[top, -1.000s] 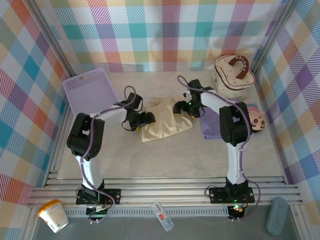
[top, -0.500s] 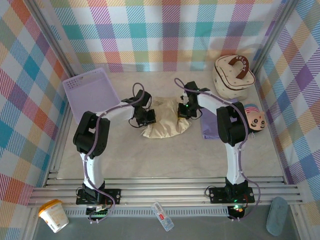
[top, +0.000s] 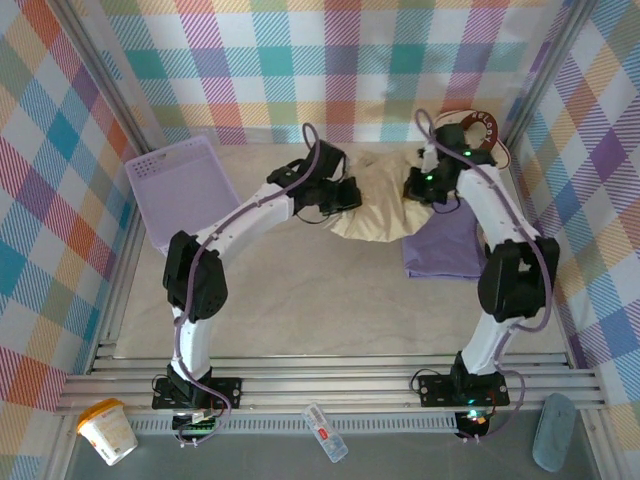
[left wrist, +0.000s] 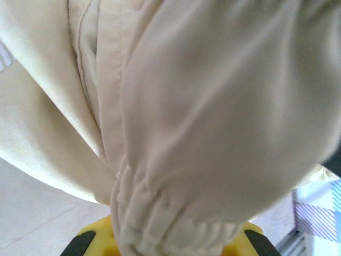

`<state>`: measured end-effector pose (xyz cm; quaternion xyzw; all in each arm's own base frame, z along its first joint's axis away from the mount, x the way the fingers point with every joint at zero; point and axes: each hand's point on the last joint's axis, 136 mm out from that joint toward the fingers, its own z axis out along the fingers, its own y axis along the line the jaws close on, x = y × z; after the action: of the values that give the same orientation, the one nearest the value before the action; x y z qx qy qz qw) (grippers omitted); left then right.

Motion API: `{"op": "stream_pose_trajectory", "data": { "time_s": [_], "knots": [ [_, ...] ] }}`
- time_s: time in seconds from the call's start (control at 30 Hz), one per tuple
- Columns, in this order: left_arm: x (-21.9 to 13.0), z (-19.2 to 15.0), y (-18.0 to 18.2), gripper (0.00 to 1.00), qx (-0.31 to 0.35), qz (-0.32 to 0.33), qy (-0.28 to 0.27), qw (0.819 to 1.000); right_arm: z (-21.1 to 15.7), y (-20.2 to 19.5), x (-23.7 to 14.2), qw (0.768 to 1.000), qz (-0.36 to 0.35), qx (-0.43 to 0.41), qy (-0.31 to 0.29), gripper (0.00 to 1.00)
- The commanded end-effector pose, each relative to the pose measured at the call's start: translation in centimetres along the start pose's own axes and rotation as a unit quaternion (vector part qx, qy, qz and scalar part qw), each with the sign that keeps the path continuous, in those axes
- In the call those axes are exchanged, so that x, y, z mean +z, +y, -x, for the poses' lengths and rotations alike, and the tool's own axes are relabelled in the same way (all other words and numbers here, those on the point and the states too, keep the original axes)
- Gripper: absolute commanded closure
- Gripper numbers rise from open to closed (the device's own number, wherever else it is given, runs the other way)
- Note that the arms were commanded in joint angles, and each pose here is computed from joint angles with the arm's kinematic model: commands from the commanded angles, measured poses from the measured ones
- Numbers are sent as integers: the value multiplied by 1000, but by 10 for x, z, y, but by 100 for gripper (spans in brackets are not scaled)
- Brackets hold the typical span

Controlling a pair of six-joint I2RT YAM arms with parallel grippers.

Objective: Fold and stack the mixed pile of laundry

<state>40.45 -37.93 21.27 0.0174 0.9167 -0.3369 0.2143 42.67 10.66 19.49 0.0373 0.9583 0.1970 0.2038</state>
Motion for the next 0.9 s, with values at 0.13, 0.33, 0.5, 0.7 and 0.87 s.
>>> {"op": "stream_pose_trajectory", "data": {
  "time_s": [0.13,0.33,0.5,0.7,0.87],
  "knots": [
    [83,-31,-48,100,20,-38,61,997,-1,-76,-42,996,-79,23,-14,100],
    [140,-40,-65,100,5,-57,76,995,-7,-134,-46,988,-148,47,-20,100],
    [172,-69,-54,100,-24,-51,116,992,-28,-183,-23,978,-181,102,17,100],
    [151,-72,-51,6,-7,-25,128,991,-30,-201,-24,969,-213,125,11,8],
    [90,-42,-42,0,48,27,84,995,-19,-187,-50,970,-206,122,-26,1]
  ]
}}
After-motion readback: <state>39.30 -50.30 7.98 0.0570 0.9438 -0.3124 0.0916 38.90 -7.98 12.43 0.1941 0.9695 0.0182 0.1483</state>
